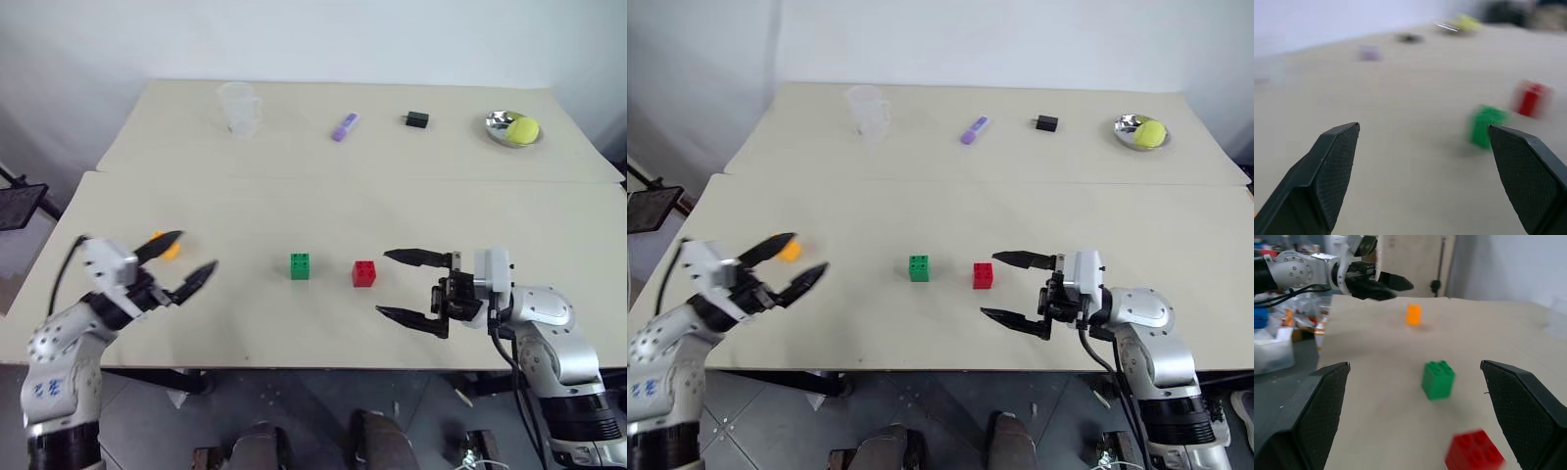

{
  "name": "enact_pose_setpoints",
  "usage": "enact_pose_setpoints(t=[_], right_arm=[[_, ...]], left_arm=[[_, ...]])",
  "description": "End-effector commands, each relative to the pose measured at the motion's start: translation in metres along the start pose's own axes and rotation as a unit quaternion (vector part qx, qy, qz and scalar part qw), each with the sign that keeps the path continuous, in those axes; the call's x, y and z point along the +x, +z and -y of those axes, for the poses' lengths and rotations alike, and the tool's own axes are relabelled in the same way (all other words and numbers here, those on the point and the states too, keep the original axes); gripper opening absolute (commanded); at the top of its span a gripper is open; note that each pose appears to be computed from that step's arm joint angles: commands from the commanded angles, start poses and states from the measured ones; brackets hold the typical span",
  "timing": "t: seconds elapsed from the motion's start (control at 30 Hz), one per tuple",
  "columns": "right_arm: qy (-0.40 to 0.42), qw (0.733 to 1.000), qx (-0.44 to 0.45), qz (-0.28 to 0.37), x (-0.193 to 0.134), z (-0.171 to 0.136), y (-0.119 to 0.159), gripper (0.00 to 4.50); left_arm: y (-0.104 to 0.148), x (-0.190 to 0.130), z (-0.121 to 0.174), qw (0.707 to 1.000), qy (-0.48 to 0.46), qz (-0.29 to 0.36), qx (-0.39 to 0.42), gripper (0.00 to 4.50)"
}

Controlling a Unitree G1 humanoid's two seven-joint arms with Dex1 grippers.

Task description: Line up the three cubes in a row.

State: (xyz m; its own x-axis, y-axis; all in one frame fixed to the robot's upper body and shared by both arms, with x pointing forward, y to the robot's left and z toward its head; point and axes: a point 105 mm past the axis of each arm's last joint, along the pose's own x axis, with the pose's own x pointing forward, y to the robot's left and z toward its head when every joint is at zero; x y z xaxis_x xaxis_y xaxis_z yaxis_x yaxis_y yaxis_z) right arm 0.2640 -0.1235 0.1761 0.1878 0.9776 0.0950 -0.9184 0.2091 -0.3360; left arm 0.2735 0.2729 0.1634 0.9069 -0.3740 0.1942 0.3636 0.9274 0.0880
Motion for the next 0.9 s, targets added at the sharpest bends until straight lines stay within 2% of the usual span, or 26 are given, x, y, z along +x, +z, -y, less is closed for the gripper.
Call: enact_pose_setpoints(t=[0.03,0.1,0.2,0.43,0.63,0.73,0.83,0.9], right_arm=[[0.03,0.999,-0.022,0.014,0.009,-0.008,0.008,4.5],[0.035,0.999,-0.02,0.014,0.008,-0.009,0.007,4.5],[0.035,0.999,-0.02,0.01,0.006,-0.006,0.008,4.5],[0.038,0.999,-0.027,-0.001,0.002,0.001,0.008,4.5],[0.037,0.999,-0.028,-0.003,0.003,0.0,0.008,4.5],[0.031,0.999,-0.03,-0.003,0.003,0.0,0.008,4.5],[0.021,0.999,-0.033,-0.003,0.004,0.001,0.007,4.5],[0.015,0.999,-0.035,-0.003,0.003,0.002,0.007,4.5]], left_arm=[[-0.007,-0.064,-0.044,0.978,0.21,0.01,-0.005,4.42],[-0.017,-0.089,-0.044,0.966,0.256,0.0,-0.023,4.42],[-0.023,-0.092,-0.033,0.968,0.25,-0.014,-0.028,4.42],[-0.026,-0.031,-0.018,0.988,0.151,-0.02,-0.035,4.42],[-0.042,0.01,-0.045,0.988,0.133,-0.079,-0.012,4.42],[-0.049,0.027,-0.049,0.989,0.112,-0.098,-0.013,4.42],[-0.051,0.04,-0.047,0.991,0.079,-0.103,-0.01,3.86],[-0.048,0.045,-0.045,0.993,0.057,-0.102,-0.001,3.27]])
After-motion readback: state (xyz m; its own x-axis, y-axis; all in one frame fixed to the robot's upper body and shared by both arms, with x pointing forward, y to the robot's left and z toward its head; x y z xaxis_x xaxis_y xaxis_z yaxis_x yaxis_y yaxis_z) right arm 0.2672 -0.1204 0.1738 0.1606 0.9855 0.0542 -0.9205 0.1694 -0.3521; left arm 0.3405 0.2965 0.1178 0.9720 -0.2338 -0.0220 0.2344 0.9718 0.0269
